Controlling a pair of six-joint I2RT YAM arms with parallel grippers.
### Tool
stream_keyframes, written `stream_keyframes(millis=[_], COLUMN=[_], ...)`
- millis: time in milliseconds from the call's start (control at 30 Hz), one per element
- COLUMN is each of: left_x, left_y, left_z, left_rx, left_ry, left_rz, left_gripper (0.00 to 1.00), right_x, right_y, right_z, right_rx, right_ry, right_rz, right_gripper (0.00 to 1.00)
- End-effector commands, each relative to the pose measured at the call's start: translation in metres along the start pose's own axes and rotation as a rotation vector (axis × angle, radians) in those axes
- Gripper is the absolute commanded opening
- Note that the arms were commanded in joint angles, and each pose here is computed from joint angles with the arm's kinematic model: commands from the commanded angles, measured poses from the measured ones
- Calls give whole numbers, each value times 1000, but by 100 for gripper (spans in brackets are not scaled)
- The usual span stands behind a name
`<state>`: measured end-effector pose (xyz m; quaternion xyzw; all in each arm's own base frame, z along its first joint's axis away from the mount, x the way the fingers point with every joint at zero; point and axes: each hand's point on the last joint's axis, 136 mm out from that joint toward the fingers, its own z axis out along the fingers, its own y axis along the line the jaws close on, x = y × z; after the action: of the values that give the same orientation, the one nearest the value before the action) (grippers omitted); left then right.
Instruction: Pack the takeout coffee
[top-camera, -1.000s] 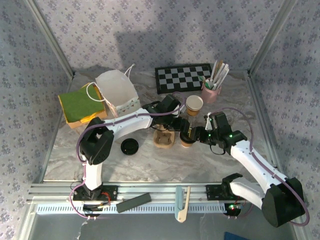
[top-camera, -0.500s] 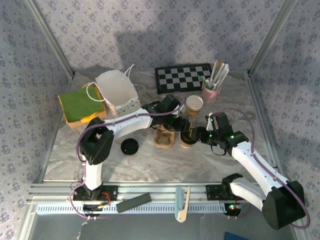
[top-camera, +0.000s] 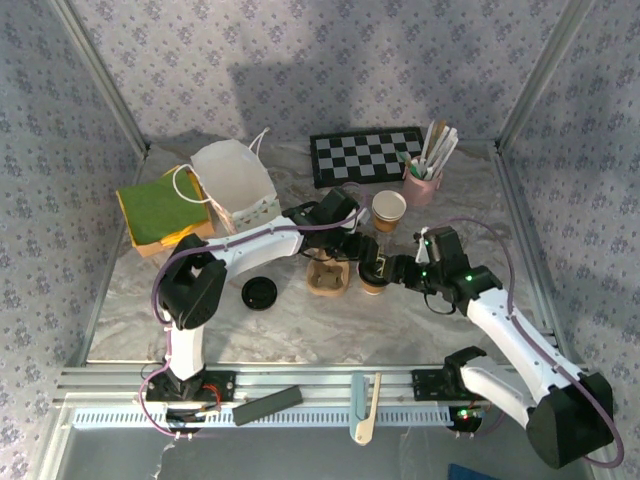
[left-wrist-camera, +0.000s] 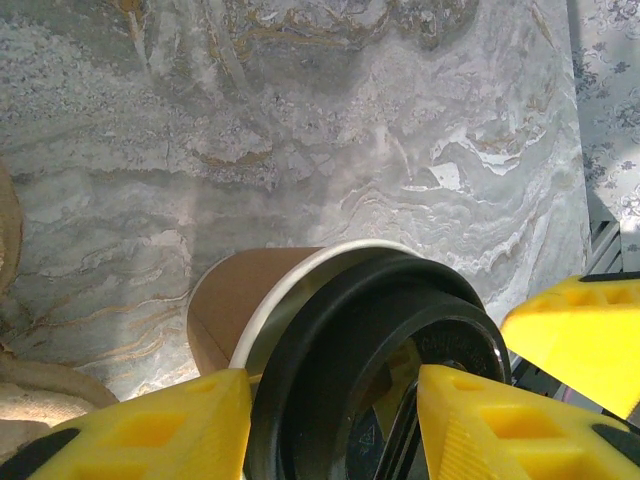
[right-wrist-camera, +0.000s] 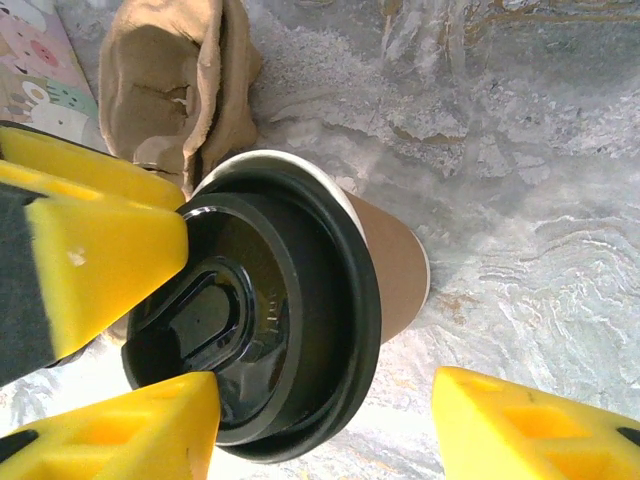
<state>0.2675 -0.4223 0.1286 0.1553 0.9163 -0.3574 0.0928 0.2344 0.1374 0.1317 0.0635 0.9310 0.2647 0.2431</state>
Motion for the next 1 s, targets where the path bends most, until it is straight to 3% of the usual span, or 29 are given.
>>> stream_keyframes(millis=[0,33,500,967], left_x=[12,12,16,18], left_y=[7,7,-1,-4], left_z=[-4,-3,3,4], left_rx=[-23,-22,-4,2], left_ry=[34,35,46,58], left_rz=[-20,-20,-18,-12], left_gripper=[49,49,49,49], right_x=[6,7,21,13], right_y=[5,6,4,8], right_z=[-7,-8,2,9], right_rx=[-14,-21,-33,-32], right_ry=[19,24,61,47], right_rz=[16,16,49,38], right_gripper=[53,49,37,37])
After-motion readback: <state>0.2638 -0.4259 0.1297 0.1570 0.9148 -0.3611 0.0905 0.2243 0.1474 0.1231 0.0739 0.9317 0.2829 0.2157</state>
